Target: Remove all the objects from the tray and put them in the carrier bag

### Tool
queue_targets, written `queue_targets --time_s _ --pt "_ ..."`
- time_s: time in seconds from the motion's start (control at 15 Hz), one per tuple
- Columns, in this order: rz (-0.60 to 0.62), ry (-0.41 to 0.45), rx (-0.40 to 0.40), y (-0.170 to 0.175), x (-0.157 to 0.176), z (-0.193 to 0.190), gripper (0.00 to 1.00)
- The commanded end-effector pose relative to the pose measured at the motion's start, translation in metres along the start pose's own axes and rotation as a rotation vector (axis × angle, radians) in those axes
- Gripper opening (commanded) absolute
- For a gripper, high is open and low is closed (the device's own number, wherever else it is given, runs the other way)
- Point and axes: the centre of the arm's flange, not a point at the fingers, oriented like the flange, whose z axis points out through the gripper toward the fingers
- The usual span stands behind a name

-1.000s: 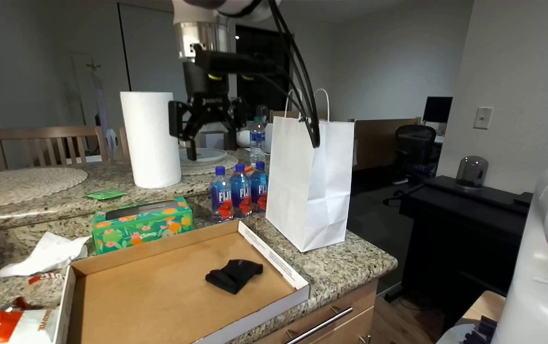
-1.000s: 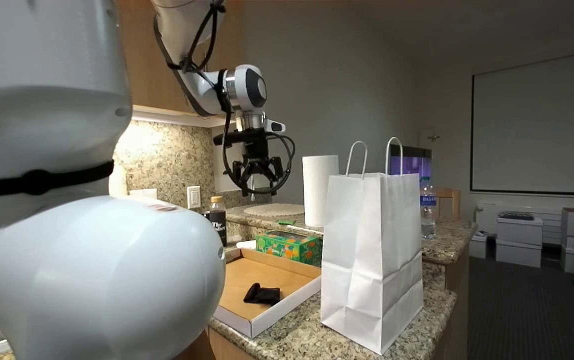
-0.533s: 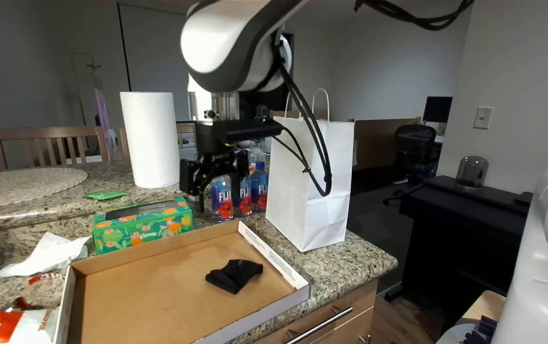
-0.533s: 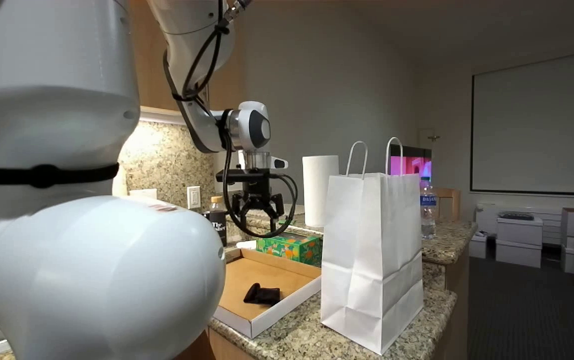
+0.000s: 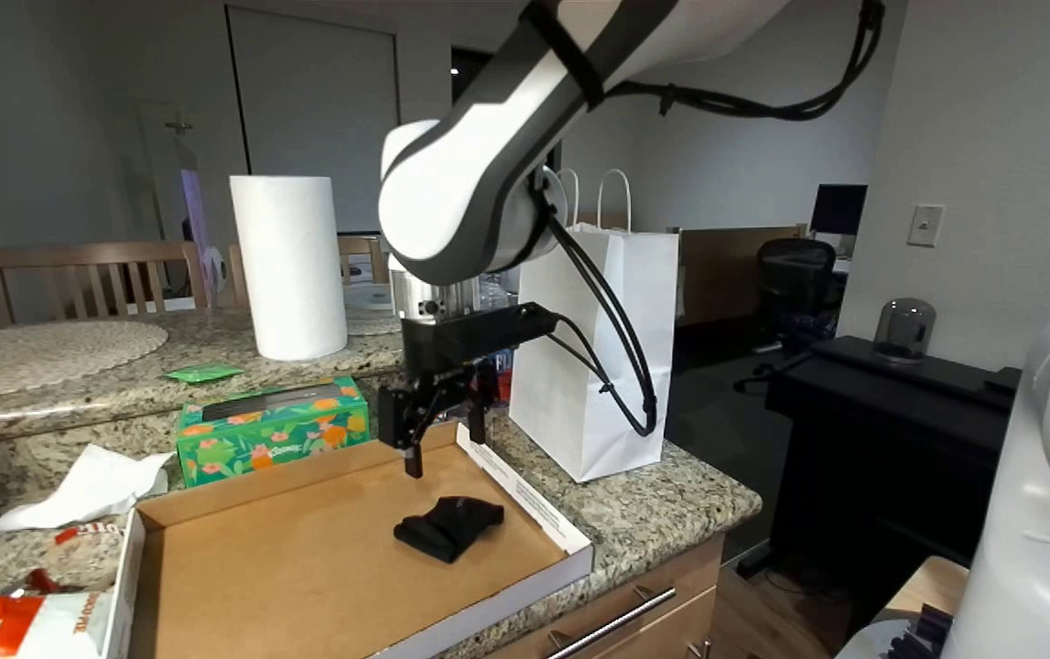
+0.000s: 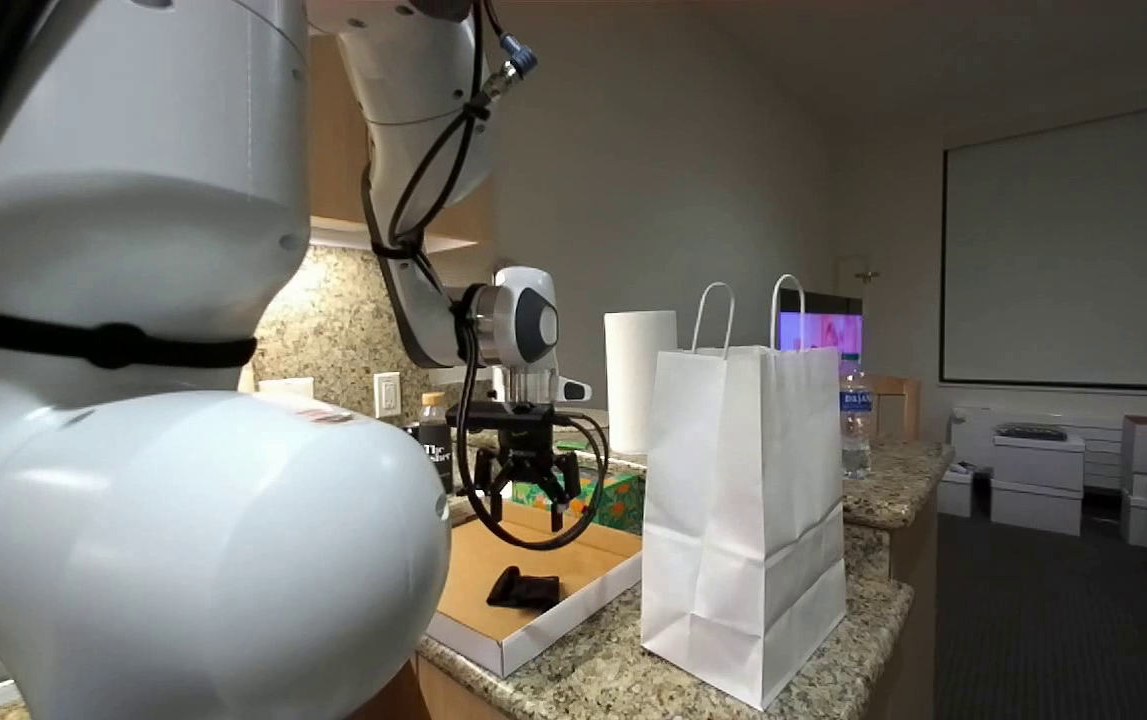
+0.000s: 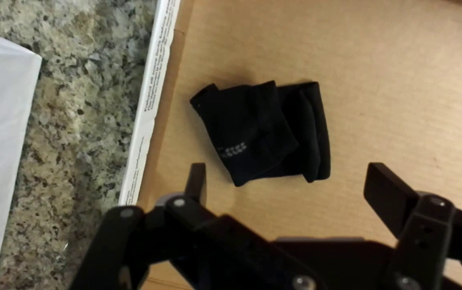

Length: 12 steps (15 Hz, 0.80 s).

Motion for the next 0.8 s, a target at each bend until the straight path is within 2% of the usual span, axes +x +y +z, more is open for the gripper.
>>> queue_targets --time_s 0.0,0.73 --pt "0.021 0.011 -0.017 0.003 0.001 0.025 1.0" --pt "-0.067 -0.101 -0.054 -0.022 0.004 0.079 1.0"
